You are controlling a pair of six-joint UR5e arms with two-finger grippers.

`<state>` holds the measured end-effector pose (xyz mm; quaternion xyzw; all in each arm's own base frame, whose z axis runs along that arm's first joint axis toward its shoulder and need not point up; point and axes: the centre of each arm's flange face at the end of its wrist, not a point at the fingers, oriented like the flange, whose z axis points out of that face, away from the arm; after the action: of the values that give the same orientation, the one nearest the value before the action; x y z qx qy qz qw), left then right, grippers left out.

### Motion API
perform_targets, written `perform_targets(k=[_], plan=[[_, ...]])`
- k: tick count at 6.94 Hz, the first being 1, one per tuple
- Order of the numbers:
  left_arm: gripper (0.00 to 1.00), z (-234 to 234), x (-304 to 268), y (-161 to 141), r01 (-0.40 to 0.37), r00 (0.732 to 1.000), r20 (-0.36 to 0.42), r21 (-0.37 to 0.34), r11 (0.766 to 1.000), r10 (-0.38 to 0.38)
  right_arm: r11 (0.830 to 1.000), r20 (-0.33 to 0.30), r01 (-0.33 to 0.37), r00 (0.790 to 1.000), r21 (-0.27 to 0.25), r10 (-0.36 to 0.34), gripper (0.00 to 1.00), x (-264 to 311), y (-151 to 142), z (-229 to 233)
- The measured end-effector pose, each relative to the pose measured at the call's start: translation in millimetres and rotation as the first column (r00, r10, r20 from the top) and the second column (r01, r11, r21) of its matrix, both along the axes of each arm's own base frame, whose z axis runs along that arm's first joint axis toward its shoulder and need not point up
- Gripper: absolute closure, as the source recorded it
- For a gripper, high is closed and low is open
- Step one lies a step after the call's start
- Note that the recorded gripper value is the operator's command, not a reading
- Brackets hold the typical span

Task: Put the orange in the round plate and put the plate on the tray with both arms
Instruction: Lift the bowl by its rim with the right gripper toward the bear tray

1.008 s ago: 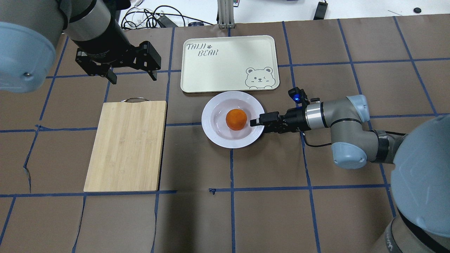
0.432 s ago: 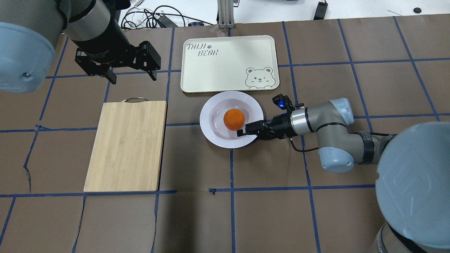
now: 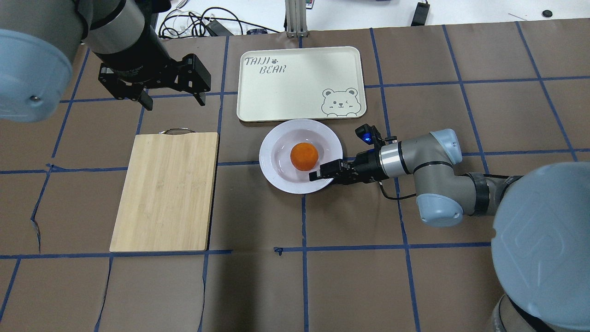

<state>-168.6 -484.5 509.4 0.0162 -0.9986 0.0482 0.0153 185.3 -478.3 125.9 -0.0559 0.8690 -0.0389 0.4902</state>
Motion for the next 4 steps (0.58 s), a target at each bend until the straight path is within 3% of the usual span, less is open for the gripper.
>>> perform_targets(k=[3,4], plan=[[0.00,0.2,0.0,0.0,0.000,1.000,0.000,0.000,1.000,0.000,1.000,-0.001,0.018,1.000,0.006,-0.018,0.95,-1.4,-2.3,9.4],[0.00,0.4,0.0,-0.1,0.000,1.000,0.000,-0.001,1.000,0.000,0.998,-0.001,0.053,0.999,0.035,-0.053,0.95,-1.8,-3.8,22.8]])
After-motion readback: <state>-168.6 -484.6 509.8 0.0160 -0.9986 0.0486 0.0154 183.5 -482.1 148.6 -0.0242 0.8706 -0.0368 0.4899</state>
